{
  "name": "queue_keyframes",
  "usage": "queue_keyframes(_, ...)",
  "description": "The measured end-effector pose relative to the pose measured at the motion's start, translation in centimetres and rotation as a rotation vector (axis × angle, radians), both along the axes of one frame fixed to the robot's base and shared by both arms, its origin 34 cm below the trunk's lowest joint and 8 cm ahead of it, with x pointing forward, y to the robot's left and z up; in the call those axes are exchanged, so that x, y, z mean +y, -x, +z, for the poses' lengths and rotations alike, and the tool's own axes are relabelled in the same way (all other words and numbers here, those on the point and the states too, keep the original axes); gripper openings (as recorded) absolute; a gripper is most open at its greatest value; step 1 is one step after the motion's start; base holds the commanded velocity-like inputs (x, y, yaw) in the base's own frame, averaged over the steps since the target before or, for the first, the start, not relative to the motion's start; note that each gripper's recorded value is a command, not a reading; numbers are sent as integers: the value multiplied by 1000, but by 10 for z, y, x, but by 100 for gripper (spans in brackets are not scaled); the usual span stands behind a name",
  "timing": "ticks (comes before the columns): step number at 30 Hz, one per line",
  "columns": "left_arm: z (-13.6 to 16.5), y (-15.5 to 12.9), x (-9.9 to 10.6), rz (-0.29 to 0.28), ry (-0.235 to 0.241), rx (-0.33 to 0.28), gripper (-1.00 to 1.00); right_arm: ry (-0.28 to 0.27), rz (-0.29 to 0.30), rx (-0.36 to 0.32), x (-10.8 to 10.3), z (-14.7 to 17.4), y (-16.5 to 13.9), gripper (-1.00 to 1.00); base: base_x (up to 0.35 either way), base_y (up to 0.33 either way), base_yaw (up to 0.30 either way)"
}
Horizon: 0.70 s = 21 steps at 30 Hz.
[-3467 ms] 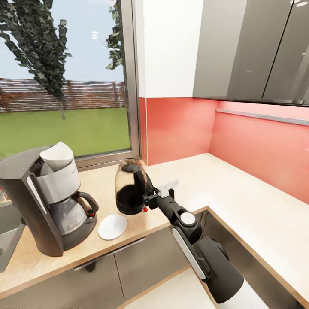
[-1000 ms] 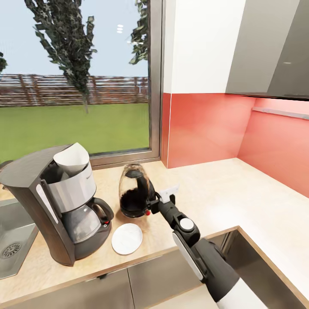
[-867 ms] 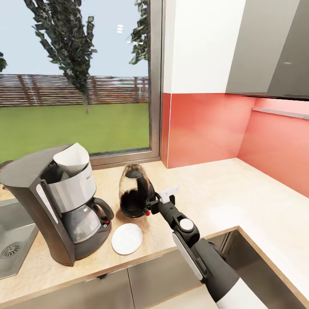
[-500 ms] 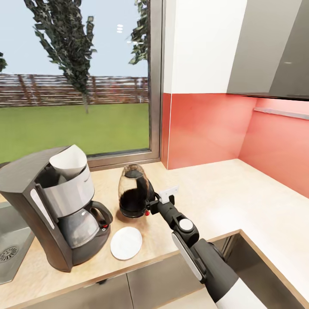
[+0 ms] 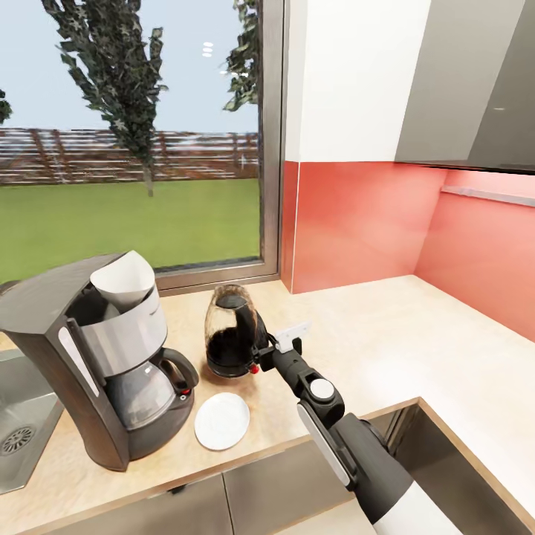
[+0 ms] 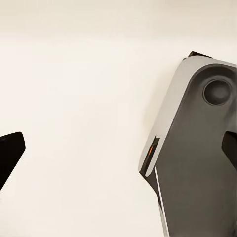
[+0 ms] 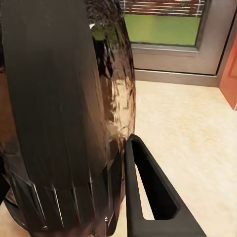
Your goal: Set up a coffee station on the kitchen countertop: keep the coffee maker on the countertop, move the bottle of coffee from the kitchen shelf to the counter next to the coffee maker, place a paper coffee filter on top of the coffee maker, put the saucer next to the coffee maker with the coffee cup on the saucer, and place the electric kettle next to the coffee maker.
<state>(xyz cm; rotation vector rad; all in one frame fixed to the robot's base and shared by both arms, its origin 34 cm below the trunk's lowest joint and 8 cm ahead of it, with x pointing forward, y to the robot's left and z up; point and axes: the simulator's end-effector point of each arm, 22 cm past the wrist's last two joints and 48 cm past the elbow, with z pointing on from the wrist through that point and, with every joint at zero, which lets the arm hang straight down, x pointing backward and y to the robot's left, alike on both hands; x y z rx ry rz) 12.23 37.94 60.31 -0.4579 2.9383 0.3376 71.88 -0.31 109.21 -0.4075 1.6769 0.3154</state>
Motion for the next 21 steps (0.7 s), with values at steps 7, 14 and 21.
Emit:
queue_keyframes(7,0,0,0,-1,0,-1,100,0,0,0,0,0,0,-100,0,29,0)
queue_keyframes(14,0,0,0,-1,0,-1,100,0,1,1,0,-1,0,-100,0,135,0)
queue_keyframes(21,0,0,0,0,0,-1,100,-9,-7,-10,-2,-14,-3,-100,0,6,0)
